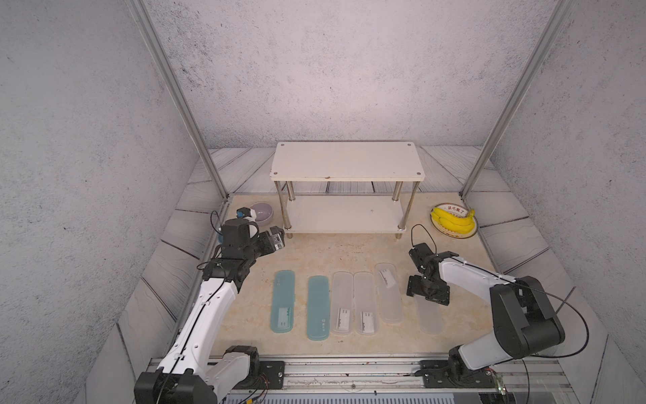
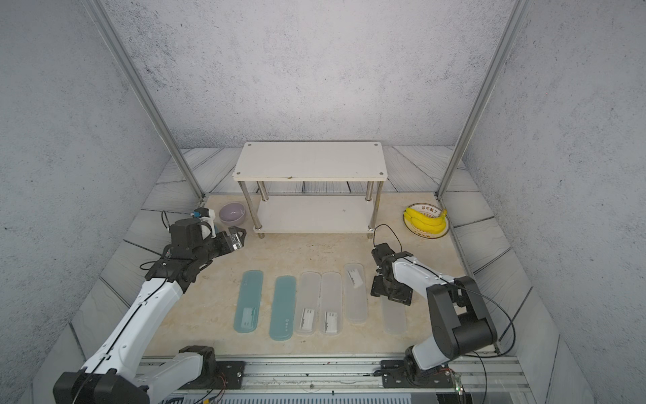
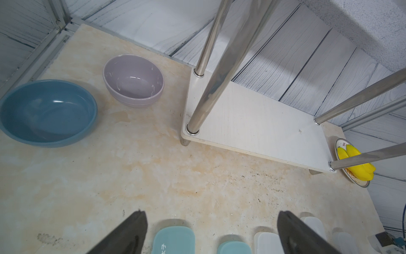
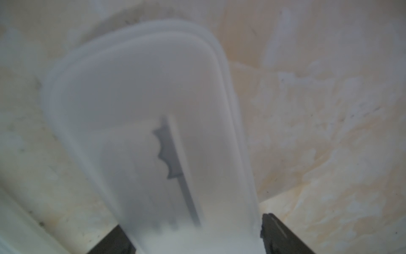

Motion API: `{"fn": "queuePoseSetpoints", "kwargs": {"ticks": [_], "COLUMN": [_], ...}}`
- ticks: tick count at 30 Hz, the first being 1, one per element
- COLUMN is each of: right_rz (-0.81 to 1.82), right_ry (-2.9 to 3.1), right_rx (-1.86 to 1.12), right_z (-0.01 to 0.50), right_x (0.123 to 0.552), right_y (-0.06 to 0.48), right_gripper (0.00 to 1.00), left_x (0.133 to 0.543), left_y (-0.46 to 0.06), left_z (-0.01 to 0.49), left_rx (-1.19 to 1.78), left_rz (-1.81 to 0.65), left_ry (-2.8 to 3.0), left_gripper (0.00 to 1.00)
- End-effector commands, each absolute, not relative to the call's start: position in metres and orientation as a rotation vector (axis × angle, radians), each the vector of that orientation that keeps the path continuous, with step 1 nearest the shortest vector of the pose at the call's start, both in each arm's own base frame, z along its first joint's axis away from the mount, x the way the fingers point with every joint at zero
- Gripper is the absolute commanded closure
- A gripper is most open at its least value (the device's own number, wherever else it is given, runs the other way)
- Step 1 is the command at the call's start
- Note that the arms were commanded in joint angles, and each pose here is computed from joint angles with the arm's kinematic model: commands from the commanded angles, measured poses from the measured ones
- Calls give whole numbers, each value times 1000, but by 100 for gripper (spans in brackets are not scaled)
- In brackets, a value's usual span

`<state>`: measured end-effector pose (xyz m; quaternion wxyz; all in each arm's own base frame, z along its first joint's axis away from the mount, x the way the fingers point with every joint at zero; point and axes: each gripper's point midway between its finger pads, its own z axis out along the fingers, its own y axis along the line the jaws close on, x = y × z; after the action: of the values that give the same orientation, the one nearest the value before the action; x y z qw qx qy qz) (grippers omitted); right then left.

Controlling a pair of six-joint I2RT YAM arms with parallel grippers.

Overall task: Place the pencil cases on the shelf according to color
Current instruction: Pick up the pencil case from the center of the board.

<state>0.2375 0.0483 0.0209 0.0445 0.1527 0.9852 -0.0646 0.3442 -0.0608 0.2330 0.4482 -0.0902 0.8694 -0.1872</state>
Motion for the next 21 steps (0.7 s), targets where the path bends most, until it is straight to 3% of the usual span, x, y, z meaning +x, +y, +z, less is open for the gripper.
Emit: {"fn": "queuePoseSetpoints", "kwargs": {"ticks": [1,4,8,9,12,14,21], "right_rz": [-139,-171,-174,-177,-203,-233,-230], "right_ry": [2989,2969,2948,2947,2959,2957,2936], "right_rx": [419,400,377,374,362,362,420], "right_z": [20,24,30,31,35,42,80], "right_x": [262,277,301,306,313,312,262], "right_y": [59,58,60,61,60,57,42], "right_gripper": [29,39,40,37,12,5,0], "left_x": [342,342,341,340,340,339,339], "left_y": [-62,-61,-60,-60,-61,-61,-62], "left_z": [227,226,227,226,226,227,229], "left_rx": [-207,-206,-205,-206,-200,-194,-195], "left_rz": [-450,-438,-428,-428,-426,-419,-424], "left_ry": [2169,2173,2170,2172,2175,2174,2167], "left_gripper": [1,1,1,1,1,1,1]}}
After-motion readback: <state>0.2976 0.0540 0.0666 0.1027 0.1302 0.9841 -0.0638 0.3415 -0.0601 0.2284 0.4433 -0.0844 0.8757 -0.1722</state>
